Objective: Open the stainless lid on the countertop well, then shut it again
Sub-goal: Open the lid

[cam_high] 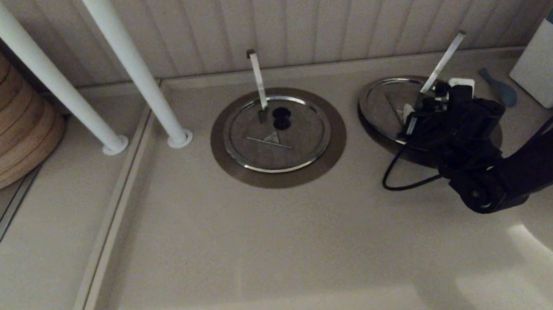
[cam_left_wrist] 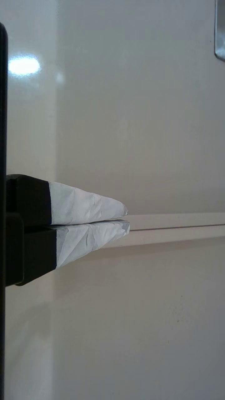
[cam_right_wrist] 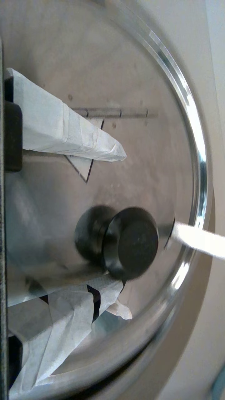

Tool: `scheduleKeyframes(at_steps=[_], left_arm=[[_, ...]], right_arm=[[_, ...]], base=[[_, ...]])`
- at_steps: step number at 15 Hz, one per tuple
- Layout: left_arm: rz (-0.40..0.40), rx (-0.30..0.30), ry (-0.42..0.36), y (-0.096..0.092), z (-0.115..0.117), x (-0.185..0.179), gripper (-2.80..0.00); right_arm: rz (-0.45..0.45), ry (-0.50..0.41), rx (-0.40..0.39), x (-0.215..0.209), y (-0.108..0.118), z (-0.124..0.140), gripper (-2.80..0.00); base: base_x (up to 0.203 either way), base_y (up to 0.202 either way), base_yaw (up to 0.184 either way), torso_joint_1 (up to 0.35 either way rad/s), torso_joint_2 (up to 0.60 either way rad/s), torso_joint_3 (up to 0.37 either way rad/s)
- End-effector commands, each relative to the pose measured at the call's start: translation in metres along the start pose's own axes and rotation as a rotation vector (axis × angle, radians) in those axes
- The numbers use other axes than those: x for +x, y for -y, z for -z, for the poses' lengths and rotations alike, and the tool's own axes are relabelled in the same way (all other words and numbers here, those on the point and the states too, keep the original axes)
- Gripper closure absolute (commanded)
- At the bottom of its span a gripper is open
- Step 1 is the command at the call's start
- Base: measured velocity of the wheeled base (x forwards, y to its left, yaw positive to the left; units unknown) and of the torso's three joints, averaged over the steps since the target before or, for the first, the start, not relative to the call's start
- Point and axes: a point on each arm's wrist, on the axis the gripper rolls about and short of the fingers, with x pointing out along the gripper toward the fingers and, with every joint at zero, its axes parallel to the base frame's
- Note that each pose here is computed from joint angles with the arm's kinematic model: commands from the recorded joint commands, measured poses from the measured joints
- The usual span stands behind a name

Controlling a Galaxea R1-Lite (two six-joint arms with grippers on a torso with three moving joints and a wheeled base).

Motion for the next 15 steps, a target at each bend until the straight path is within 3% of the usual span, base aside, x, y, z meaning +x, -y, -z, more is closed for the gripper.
scheduleKeyframes(at_steps=[1,9,15], left_arm=[[0.0,-0.001,0.001,0.0,0.0,0.0,0.0],[0.0,-0.001,0.001,0.0,0.0,0.0,0.0],[0.0,-0.001,0.001,0.0,0.0,0.0,0.0]], right_arm=[[0.006,0.008,0.004,0.0,0.0,-0.001,-2.8],[0.08,-0.012,-0.028,0.021,0.026,0.019,-2.8],[0.073,-0.027,-0.042,0.016,0.025,0.02,-2.8]], base=[[0.0,0.0,0.0,0.0,0.0,0.0],[0.0,0.0,0.0,0.0,0.0,0.0],[0.0,0.0,0.0,0.0,0.0,0.0]])
